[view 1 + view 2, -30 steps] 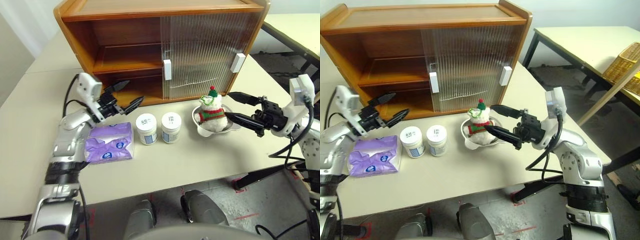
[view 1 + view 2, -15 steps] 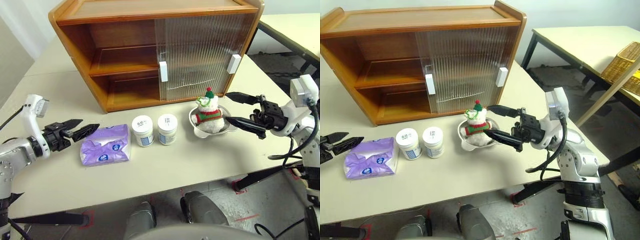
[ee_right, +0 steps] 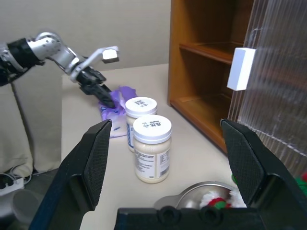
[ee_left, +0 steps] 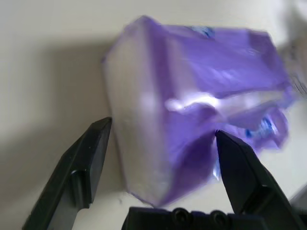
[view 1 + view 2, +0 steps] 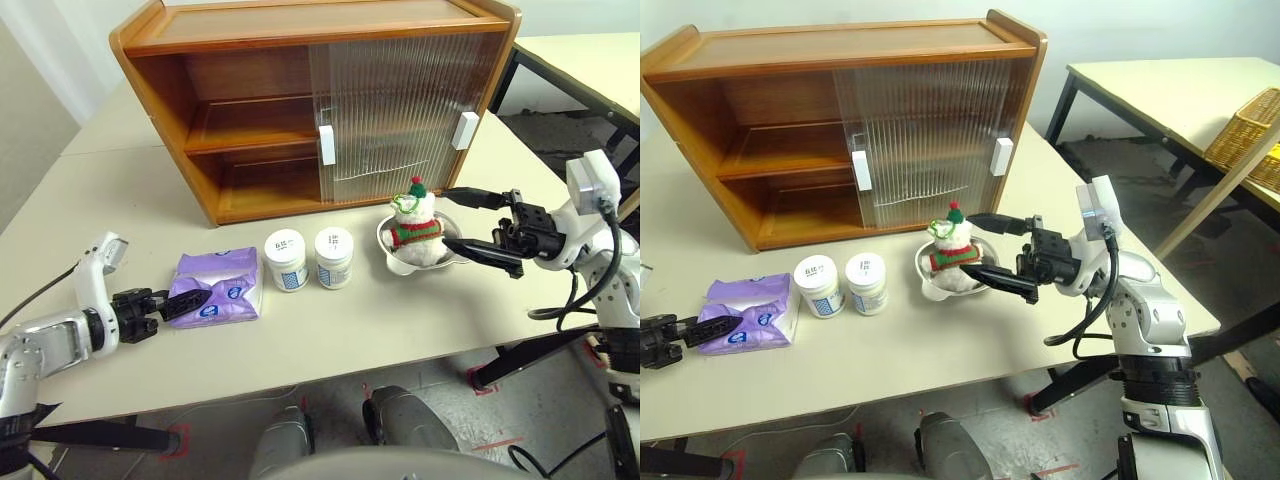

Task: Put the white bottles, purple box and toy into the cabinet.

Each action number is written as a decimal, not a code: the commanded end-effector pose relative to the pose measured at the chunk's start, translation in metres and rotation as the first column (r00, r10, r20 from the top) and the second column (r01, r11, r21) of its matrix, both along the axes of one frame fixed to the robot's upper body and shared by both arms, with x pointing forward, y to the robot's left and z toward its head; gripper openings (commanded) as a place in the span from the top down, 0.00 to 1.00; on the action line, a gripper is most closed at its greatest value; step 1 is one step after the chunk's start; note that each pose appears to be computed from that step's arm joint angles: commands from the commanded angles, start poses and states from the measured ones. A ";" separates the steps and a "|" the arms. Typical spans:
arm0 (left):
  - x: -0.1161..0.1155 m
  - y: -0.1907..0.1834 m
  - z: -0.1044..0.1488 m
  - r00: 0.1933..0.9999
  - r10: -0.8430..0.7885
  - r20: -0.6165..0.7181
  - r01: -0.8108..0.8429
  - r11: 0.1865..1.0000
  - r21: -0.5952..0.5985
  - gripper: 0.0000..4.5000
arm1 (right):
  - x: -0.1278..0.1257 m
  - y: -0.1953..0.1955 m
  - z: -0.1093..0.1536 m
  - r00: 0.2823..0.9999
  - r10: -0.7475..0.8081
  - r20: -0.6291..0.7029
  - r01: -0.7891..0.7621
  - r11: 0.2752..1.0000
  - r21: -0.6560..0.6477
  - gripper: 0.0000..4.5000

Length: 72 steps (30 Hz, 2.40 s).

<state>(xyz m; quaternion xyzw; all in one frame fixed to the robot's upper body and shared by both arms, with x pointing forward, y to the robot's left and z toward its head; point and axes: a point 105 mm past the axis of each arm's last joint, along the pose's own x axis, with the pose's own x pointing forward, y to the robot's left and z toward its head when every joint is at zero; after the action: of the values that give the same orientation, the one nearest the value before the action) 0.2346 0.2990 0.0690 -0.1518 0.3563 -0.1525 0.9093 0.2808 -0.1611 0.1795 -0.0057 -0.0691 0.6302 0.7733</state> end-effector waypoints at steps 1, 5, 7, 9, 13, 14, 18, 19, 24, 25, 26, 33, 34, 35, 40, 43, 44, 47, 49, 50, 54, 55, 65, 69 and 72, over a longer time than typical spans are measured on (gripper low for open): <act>0.000 0.008 -0.012 0.998 0.058 -0.028 -0.058 0.998 0.019 0.28 | -0.001 0.000 -0.006 1.000 -0.007 -0.011 0.006 1.000 -0.024 0.00; -0.005 0.015 -0.019 0.996 0.072 -0.057 -0.070 0.997 0.042 0.59 | -0.002 -0.001 -0.007 1.000 -0.013 -0.013 0.012 0.999 -0.033 0.00; -0.007 0.016 -0.022 0.996 0.067 -0.059 -0.065 0.997 0.042 0.74 | -0.001 -0.002 -0.009 1.000 -0.014 -0.013 0.014 0.999 -0.042 0.00; -0.006 0.015 -0.020 0.997 0.069 -0.045 -0.067 0.997 0.039 0.88 | -0.001 -0.002 -0.009 1.000 -0.015 -0.015 0.014 0.999 -0.045 0.00; 0.002 0.017 -0.002 0.994 0.101 0.045 -0.102 0.995 0.014 0.99 | -0.001 -0.002 -0.010 1.000 -0.014 -0.015 0.013 0.999 -0.050 0.00; 0.003 0.018 0.005 0.992 0.107 0.065 -0.108 0.994 0.007 0.99 | -0.001 -0.002 -0.010 1.000 -0.013 -0.015 0.013 0.999 -0.052 0.00; 0.007 0.019 0.027 0.980 0.134 0.149 -0.130 0.991 -0.036 0.99 | -0.001 -0.003 -0.011 1.000 -0.009 -0.016 0.008 0.998 -0.055 0.00; 0.009 0.019 0.033 0.974 0.145 0.176 -0.137 0.989 -0.055 0.99 | -0.001 -0.003 -0.011 1.000 -0.008 -0.016 0.008 0.998 -0.056 0.00; 0.017 0.012 0.065 0.948 0.154 0.280 -0.124 0.985 -0.120 0.99 | -0.001 -0.004 -0.011 1.000 -0.005 -0.015 0.004 0.998 -0.058 0.00; 0.020 0.009 0.071 0.942 0.153 0.299 -0.117 0.984 -0.134 0.99 | 0.000 -0.004 -0.011 1.000 -0.004 -0.016 0.003 0.998 -0.057 0.00; 0.023 0.007 0.078 0.935 0.154 0.319 -0.112 0.983 -0.149 0.99 | 0.000 -0.003 -0.011 1.000 -0.002 -0.016 0.001 0.998 -0.057 0.00; 0.049 -0.006 0.113 0.865 0.254 0.432 -0.124 0.943 -0.308 0.99 | 0.002 -0.003 -0.009 1.000 -0.001 -0.013 0.000 0.999 -0.043 0.00; 0.054 -0.014 0.118 0.862 0.245 0.443 -0.104 0.943 -0.317 0.99 | 0.002 -0.002 -0.010 1.000 -0.001 -0.013 0.000 0.999 -0.044 0.00; 0.060 -0.022 0.123 0.858 0.240 0.454 -0.091 0.941 -0.325 0.99 | 0.002 -0.002 -0.011 1.000 -0.005 -0.014 0.004 0.999 -0.050 0.00; 0.076 -0.040 0.136 0.853 0.231 0.468 -0.085 0.946 -0.311 0.99 | -0.002 -0.002 -0.013 1.000 -0.009 -0.013 0.008 0.999 -0.044 0.00; 0.084 -0.049 0.138 0.852 0.226 0.472 -0.088 0.951 -0.296 0.99 | -0.003 0.000 -0.009 1.000 -0.009 -0.007 0.009 1.000 -0.013 0.00; 0.087 -0.053 0.139 0.848 0.234 0.475 -0.093 0.949 -0.300 0.99 | -0.002 0.000 -0.008 1.000 -0.013 -0.006 0.013 1.000 -0.009 0.00; 0.093 -0.063 0.146 0.835 0.250 0.489 -0.088 0.940 -0.330 0.99 | -0.002 0.000 -0.008 1.000 -0.019 -0.006 0.019 1.000 -0.008 0.00; 0.095 -0.067 0.152 0.825 0.271 0.497 -0.089 0.929 -0.358 0.99 | -0.002 0.001 -0.008 1.000 -0.024 -0.004 0.024 1.000 -0.010 0.00; 0.096 -0.066 0.152 0.822 0.282 0.495 -0.104 0.929 -0.356 0.99 | -0.001 0.001 -0.008 1.000 -0.025 -0.002 0.025 1.000 -0.009 0.00; 0.103 -0.057 0.151 0.802 0.341 0.490 -0.177 0.920 -0.350 0.99 | -0.003 0.005 -0.008 1.000 -0.016 -0.008 0.016 1.000 -0.001 0.00; 0.105 -0.056 0.153 0.791 0.362 0.494 -0.193 0.913 -0.360 0.99 | -0.004 0.006 -0.008 1.000 -0.015 -0.009 0.014 1.000 -0.001 0.00; 0.131 -0.074 0.160 0.760 0.393 0.518 -0.225 0.906 -0.357 0.99 | -0.004 0.008 -0.006 1.000 -0.004 -0.001 0.004 1.000 -0.018 0.00; 0.141 -0.077 0.163 0.739 0.413 0.532 -0.244 0.901 -0.360 0.99 | -0.005 0.011 -0.004 1.000 -0.006 0.009 0.006 1.000 -0.006 0.00; 0.146 -0.073 0.168 0.714 0.460 0.528 -0.258 0.874 -0.412 0.99 | -0.006 0.011 -0.005 1.000 -0.012 0.008 0.012 1.000 -0.004 0.00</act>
<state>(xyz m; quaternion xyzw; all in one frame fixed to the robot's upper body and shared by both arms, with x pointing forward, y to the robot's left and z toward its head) 0.3765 0.2207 0.2348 -0.2866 -0.0108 -0.0779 0.9548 0.2773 -0.1529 0.1741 -0.0096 -0.0691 0.6217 0.7802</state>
